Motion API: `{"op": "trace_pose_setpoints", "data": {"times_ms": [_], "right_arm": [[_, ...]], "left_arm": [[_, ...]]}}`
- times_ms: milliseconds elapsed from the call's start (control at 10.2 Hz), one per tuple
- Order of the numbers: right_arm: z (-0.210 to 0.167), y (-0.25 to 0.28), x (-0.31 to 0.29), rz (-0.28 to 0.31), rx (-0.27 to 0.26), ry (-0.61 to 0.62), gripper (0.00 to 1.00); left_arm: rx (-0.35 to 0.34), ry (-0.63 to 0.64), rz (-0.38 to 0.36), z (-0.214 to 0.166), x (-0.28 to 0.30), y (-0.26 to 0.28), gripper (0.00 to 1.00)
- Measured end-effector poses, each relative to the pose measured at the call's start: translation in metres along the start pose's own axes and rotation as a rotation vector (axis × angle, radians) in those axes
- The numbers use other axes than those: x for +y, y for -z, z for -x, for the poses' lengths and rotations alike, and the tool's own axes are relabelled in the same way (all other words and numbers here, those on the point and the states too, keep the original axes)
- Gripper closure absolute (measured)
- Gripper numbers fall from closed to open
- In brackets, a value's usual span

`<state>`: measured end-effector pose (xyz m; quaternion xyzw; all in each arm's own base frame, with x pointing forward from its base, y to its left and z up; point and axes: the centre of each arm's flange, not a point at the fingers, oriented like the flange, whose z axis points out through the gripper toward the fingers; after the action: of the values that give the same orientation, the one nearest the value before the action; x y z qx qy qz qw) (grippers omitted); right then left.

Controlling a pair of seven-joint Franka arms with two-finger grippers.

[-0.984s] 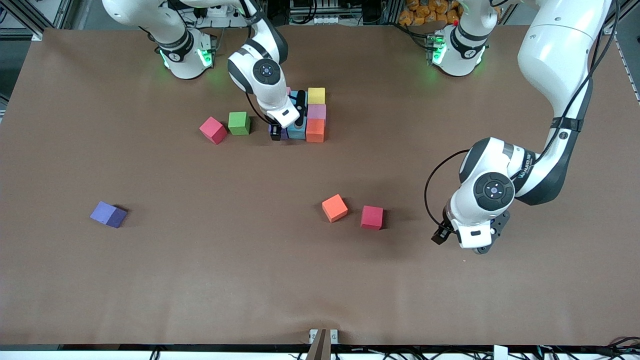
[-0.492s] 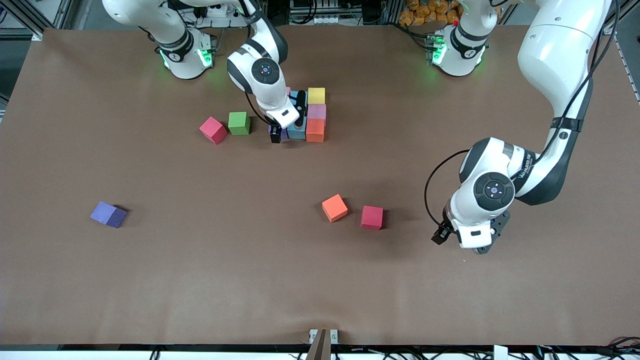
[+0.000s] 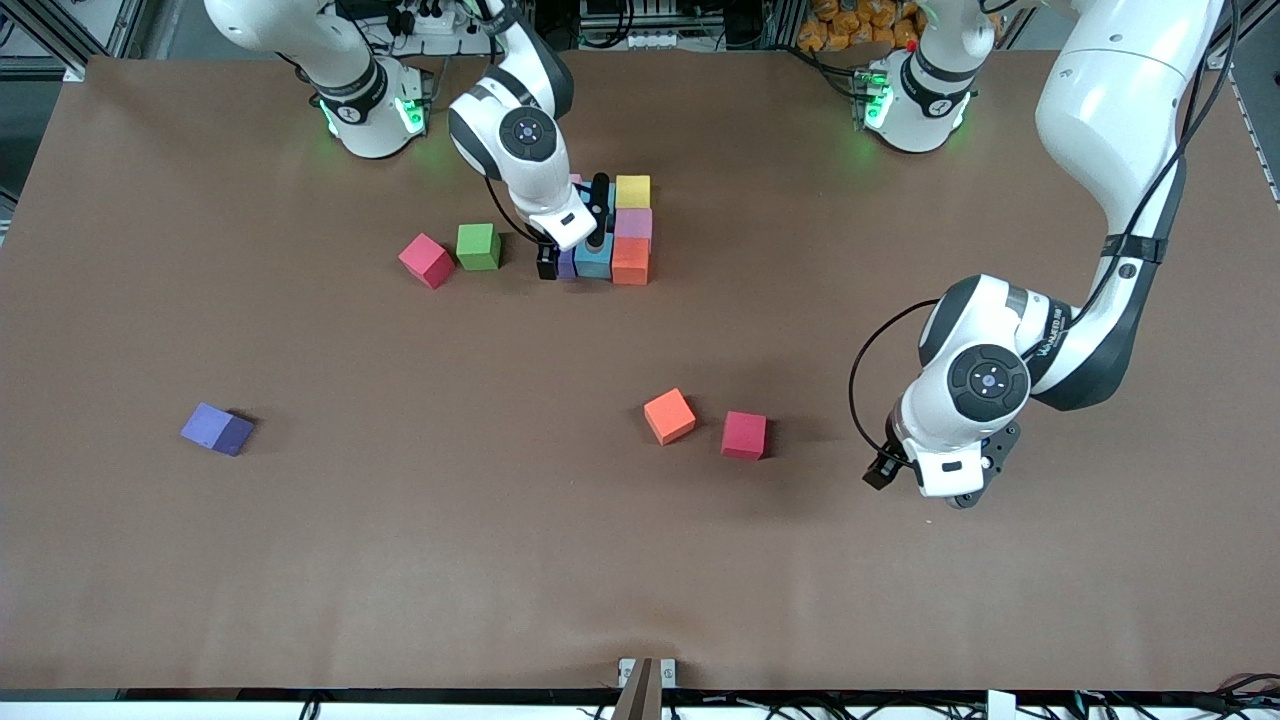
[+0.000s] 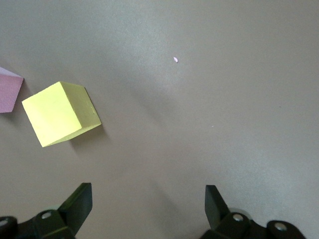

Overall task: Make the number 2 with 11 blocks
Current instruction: 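Open the right gripper and raise it from the purple cube, then move the right gripper to another purple cube while the left gripper reaches pink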

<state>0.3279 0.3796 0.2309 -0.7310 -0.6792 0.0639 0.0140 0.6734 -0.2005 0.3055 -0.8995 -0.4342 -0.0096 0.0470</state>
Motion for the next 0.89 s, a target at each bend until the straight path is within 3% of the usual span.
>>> {"op": "trace_pose_setpoints", "data": {"times_ms": [492,886], "right_arm": [[0.038,0.03,0.036,-0.023,0.011,-0.077,0.0],[0.105,0.078,0.117,0.018,0.095,-0.275,0.0]], "left_arm": [[0.0,0.001,0.0,0.0,0.0,0.0,0.0],[-0.001,0.001,-0.001,-0.001,0.0,-0.001,0.0]]}}
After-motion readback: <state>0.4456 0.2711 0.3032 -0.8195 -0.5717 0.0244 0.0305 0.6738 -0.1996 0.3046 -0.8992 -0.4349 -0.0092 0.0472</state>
